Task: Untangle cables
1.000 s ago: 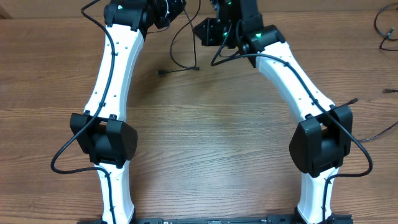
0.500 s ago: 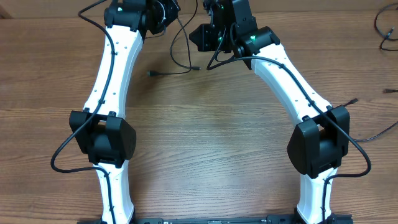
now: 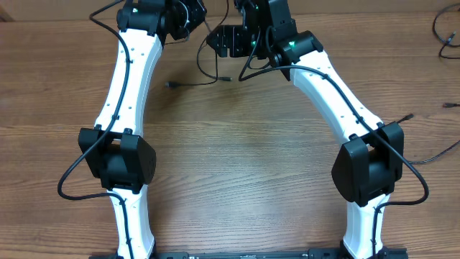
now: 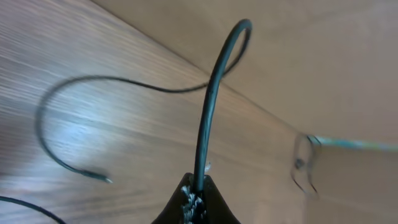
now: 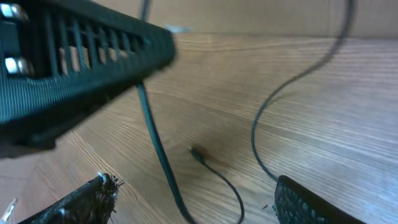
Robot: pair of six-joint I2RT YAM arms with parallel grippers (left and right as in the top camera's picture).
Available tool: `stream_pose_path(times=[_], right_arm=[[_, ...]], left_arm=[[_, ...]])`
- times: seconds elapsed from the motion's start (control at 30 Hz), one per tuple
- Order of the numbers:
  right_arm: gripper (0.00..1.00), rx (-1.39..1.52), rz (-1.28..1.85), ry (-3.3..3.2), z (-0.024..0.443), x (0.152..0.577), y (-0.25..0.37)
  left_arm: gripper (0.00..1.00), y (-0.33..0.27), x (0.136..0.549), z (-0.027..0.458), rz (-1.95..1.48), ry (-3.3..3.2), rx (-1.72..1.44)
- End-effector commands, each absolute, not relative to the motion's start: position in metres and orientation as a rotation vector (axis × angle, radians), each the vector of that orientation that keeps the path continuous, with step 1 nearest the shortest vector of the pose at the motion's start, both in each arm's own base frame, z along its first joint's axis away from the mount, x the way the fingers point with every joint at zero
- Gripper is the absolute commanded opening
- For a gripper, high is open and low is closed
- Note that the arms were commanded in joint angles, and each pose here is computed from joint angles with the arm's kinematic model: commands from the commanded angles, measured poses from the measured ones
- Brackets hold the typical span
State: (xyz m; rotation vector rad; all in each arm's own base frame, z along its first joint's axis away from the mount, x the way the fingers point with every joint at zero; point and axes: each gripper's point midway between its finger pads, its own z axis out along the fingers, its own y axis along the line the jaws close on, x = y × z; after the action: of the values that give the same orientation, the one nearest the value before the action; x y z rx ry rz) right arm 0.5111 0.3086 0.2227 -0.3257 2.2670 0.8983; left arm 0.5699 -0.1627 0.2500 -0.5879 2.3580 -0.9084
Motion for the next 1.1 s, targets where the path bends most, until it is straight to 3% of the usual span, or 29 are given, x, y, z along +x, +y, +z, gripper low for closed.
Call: stream_pose_path(times=[0.0, 0.1, 0.13, 0.17, 0.2, 0.23, 0.3, 0.53, 0.8, 1.07], right_arm=[[0.69, -0.358, 0.888, 2.236, 0.235, 0.503, 0.32], [0.63, -0.35, 0.87, 2.238, 0.233, 0.504, 0.319], [0.44, -0.348, 0.866, 2.239, 0.233, 0.504, 0.319], [0.04, -0.339, 0.85, 2.246, 0.231, 0.505, 0.316], [0.04, -0.335, 0.842, 2.253, 0.23, 0.505, 0.315], [0.04, -0.344, 0.829, 2.254, 0.229, 0.505, 0.314], [0.04, -0.38, 0.801, 2.241, 0.229, 0.507, 0.312], [0.04, -0.412, 0.668, 2.109, 0.283, 0.514, 0.284], [0.04, -0.16, 0.124, 1.849, 0.407, 0.51, 0.182], [0.04, 0.088, -0.366, 1.66, 0.5, 0.452, 0.076]], left_arm=[[0.04, -0.185, 0.553, 0.268, -1.096, 2.381, -0.46], [0.04, -0.19, 0.55, 0.27, -1.137, 2.387, -0.439], [0.04, -0.19, 0.549, 0.27, -1.14, 2.388, -0.439], [0.04, -0.189, 0.55, 0.27, -1.135, 2.386, -0.44], [0.08, -0.188, 0.551, 0.27, -1.13, 2.385, -0.443], [0.25, -0.188, 0.551, 0.269, -1.127, 2.385, -0.44], [1.0, -0.187, 0.552, 0.269, -1.086, 2.379, -0.354], [1.0, -0.185, 0.549, 0.259, -0.792, 2.346, 0.167], [1.0, -0.134, 0.574, 0.248, -0.379, 2.339, 0.033], [1.0, -0.137, 0.577, 0.252, -0.364, 2.316, 0.035]])
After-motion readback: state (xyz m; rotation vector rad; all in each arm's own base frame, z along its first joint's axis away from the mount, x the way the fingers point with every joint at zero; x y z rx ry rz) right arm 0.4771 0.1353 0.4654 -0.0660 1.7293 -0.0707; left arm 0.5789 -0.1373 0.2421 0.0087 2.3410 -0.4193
